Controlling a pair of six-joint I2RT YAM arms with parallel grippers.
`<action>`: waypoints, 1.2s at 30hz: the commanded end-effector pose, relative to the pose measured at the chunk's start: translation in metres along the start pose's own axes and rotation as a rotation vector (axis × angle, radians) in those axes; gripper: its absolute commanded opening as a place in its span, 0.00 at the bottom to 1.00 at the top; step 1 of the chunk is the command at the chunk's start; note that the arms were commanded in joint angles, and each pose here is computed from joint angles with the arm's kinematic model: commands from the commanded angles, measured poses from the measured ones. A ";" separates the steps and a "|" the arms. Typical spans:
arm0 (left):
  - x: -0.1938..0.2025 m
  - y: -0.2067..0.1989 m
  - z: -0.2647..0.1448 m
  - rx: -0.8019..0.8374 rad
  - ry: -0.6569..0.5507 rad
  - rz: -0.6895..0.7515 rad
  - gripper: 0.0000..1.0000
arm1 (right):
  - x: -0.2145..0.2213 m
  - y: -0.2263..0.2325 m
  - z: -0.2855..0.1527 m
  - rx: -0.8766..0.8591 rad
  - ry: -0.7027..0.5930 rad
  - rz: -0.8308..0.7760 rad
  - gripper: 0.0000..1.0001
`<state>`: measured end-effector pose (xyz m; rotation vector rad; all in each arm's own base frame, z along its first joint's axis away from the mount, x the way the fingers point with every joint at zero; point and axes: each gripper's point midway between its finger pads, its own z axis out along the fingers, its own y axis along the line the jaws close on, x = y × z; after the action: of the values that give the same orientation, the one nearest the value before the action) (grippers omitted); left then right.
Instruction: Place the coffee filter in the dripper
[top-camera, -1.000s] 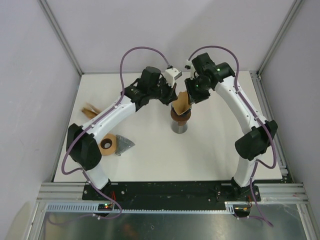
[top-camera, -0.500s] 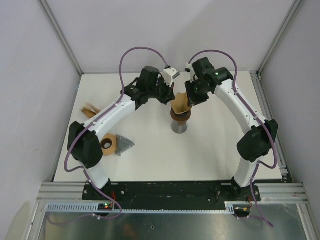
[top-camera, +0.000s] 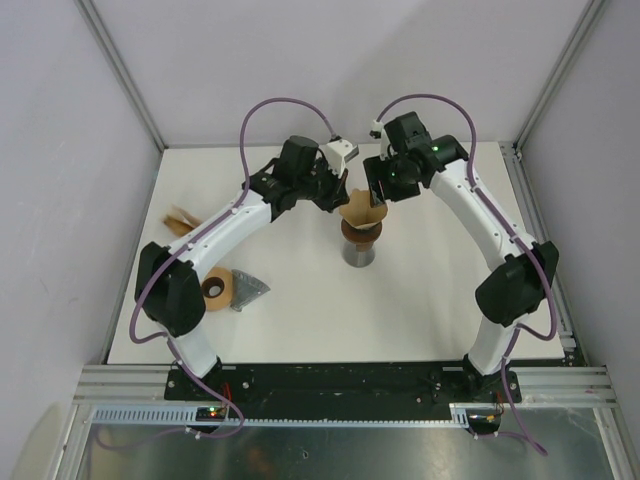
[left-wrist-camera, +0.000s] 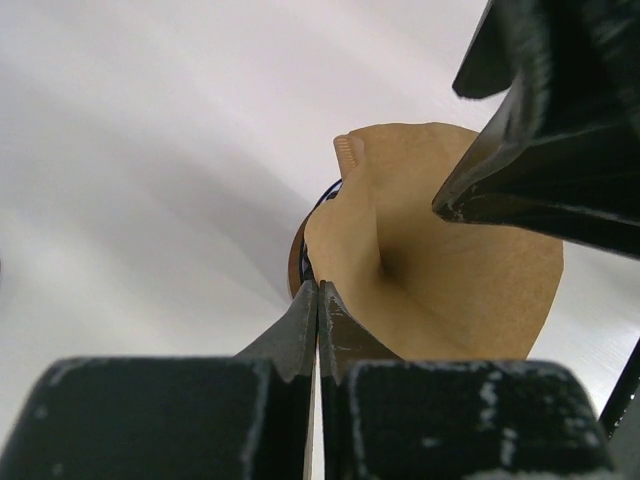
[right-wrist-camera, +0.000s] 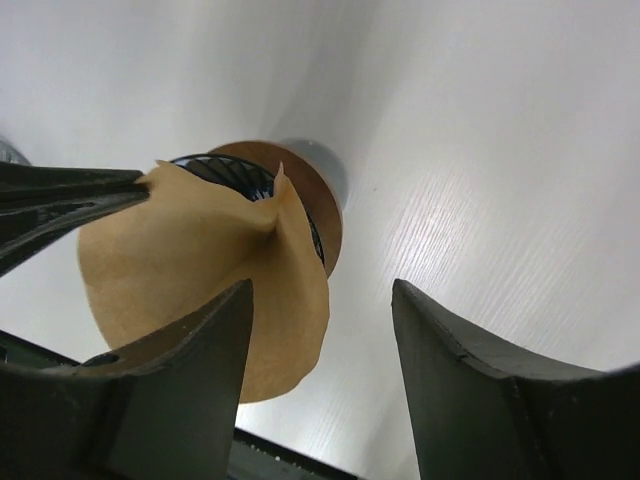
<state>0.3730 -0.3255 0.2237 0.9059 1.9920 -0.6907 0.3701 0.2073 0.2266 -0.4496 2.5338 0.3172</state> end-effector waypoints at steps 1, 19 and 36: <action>-0.017 -0.004 -0.007 0.019 -0.054 0.038 0.00 | -0.048 0.011 -0.059 -0.016 -0.266 -0.053 0.63; -0.021 -0.004 -0.012 0.019 -0.065 0.023 0.10 | -0.007 0.057 -0.004 -0.210 -0.200 -0.045 0.00; -0.053 -0.001 -0.068 0.079 -0.185 0.018 0.60 | 0.011 0.039 0.045 -0.045 -0.027 -0.096 0.00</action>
<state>0.3778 -0.3038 0.2517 0.8678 1.9423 -0.7610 0.3583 0.2521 0.1792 -0.5441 2.4956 0.4339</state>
